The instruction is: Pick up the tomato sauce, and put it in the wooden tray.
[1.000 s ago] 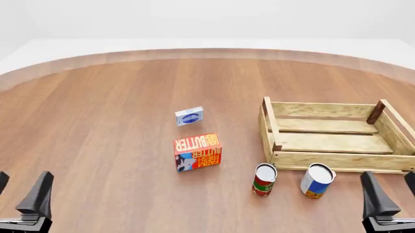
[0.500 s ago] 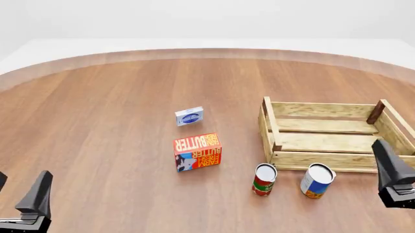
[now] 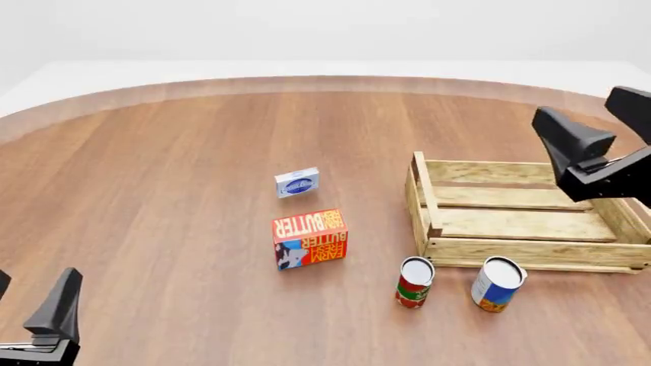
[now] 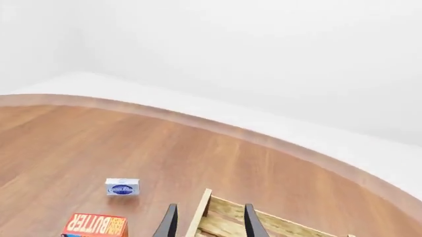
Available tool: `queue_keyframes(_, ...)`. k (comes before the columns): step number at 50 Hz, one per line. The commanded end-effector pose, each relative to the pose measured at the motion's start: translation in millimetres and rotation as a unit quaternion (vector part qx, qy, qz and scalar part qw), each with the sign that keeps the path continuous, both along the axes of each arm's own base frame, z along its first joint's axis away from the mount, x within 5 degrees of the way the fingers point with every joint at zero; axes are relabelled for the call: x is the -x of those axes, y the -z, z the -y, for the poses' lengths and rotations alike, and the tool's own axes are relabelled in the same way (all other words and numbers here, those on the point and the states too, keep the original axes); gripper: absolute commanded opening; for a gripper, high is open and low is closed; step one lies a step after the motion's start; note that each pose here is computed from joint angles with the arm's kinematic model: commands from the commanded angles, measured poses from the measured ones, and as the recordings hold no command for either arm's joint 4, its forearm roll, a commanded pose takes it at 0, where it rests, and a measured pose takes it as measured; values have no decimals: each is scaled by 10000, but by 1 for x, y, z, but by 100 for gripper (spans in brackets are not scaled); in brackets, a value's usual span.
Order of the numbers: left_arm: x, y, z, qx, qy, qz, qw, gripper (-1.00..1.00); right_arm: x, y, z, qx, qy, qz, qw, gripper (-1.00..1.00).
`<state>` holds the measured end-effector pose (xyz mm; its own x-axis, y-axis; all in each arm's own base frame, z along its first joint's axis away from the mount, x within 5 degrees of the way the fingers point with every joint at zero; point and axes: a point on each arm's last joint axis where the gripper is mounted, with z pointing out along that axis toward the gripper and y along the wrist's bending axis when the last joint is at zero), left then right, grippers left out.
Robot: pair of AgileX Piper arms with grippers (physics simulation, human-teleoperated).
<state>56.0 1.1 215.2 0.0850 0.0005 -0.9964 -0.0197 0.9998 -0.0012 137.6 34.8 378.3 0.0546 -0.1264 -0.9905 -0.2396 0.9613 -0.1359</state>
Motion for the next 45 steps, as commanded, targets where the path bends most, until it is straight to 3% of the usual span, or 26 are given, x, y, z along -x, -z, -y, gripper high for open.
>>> queue_keyframes(1, 0, 0, 1, -1, 99, 2, 10000, 100, -32, -18, -21, 141, -361, -264, 9989, 100)
queue_keyframes(6, 0, 0, 1, -2, 98, 3, 10000, 100, -50, -29, -31, 69, -431, -589, 9973, 100)
queue_keyframes(9, 0, 0, 1, -1, 99, 3, 10000, 100, -60, -31, -34, 268, -436, -696, 9963, 100)
queue_keyframes(13, 0, 0, 1, 0, 99, 1, 10000, 100, -64, -38, -41, 319, -569, -674, 9956, 100)
queue_keyframes(20, 0, 0, 1, 0, 99, 3, 10000, 100, -85, -46, -46, 282, -503, -1069, 9926, 100)
queue_keyframes(25, 0, 0, 1, -2, 100, 1, 9999, 100, -108, -36, -68, 7, -657, -1702, 9832, 100)
queue_keyframes(27, 0, 0, 1, -1, 100, 3, 9999, 100, -107, -36, -65, 3, -621, -1703, 9834, 100)
queue_keyframes(28, 0, 0, 1, -1, 99, 2, 10000, 100, -111, -33, -75, -74, -708, -1913, 9789, 100)
queue_keyframes(29, 0, 0, 1, 0, 99, 2, 10000, 100, -114, -30, -63, -2, -508, -2012, 9782, 100)
queue_keyframes(33, 0, 0, 1, -1, 99, 2, 10000, 100, -115, -34, -72, -92, -598, -2135, 9751, 100)
queue_keyframes(35, 0, 0, 1, -1, 100, 2, 9999, 100, -115, -34, -60, 28, -435, -2158, 9755, 100)
queue_keyframes(41, 0, 0, 1, 0, 98, 3, 10000, 100, -124, -20, -70, -14, -443, -2650, 9632, 100)
queue_keyframes(43, 0, 0, 1, -1, 99, 3, 10000, 100, -121, -20, -66, -46, -393, -2616, 9644, 100)
queue_keyframes(45, 0, 0, 1, -1, 99, 2, 10000, 100, -123, -11, -59, 148, -303, -2743, 9611, 100)
